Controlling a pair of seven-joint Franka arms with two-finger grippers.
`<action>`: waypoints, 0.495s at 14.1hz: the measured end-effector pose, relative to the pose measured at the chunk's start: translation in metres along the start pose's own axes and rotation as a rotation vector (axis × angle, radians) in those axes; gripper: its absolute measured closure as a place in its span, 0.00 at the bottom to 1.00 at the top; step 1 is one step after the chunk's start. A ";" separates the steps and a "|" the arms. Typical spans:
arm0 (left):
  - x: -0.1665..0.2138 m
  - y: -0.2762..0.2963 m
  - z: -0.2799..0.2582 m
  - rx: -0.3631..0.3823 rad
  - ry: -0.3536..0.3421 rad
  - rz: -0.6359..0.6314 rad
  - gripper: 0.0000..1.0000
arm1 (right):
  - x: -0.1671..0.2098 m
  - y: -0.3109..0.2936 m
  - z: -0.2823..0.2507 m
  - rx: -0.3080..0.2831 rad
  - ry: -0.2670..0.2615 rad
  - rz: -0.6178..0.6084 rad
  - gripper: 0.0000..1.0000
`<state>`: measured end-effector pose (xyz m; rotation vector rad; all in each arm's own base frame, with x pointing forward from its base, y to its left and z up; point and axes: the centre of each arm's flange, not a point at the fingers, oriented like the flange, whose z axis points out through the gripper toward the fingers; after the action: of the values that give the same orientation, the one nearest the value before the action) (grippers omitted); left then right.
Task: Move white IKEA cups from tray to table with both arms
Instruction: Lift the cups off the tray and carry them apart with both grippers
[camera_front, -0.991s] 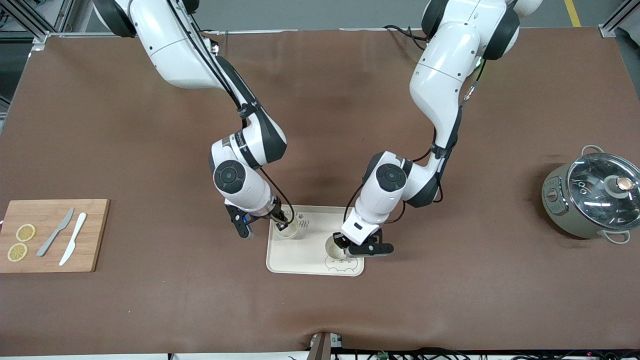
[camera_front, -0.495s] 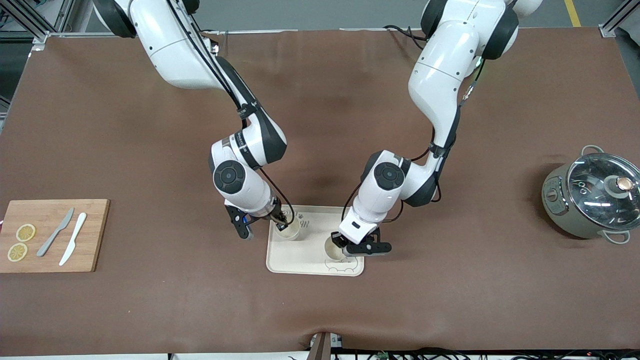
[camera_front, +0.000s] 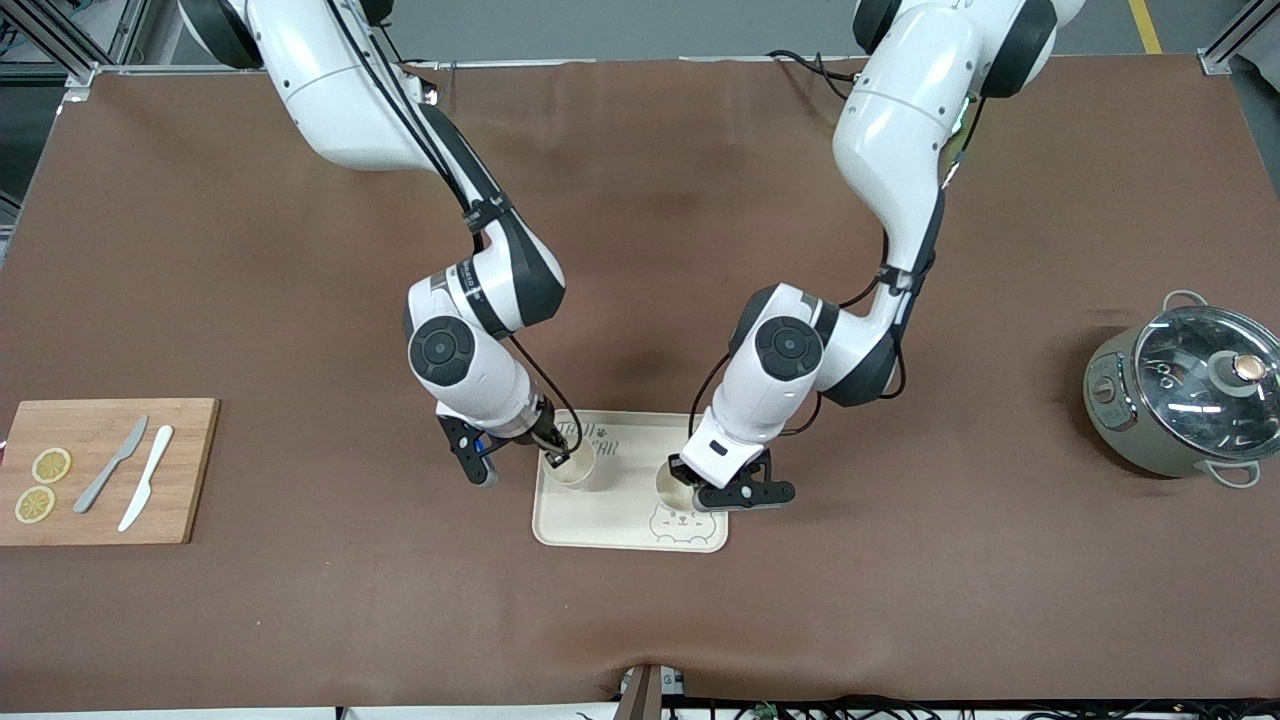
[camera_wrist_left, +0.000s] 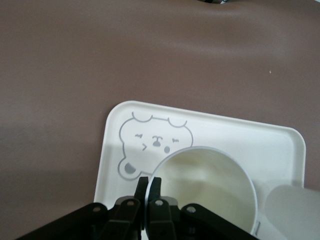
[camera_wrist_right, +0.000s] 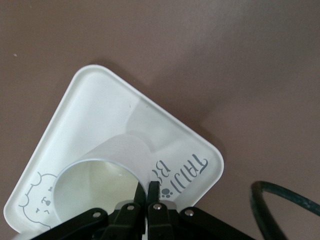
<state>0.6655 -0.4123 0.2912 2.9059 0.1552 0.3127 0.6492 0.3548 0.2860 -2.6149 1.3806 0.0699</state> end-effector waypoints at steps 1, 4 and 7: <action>0.004 0.000 -0.020 0.014 -0.020 -0.002 0.96 | 0.010 0.002 -0.010 -0.012 -0.004 -0.026 0.97; 0.019 -0.007 -0.092 0.036 -0.046 -0.021 0.96 | 0.048 0.011 -0.046 -0.047 -0.023 -0.131 0.97; 0.039 -0.037 -0.147 0.053 -0.073 -0.032 0.96 | 0.076 0.022 -0.068 -0.071 -0.041 -0.196 0.97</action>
<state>0.6678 -0.3415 0.4310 2.9585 0.2002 0.1994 0.6708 0.2684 0.3402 -2.7756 1.1220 0.1469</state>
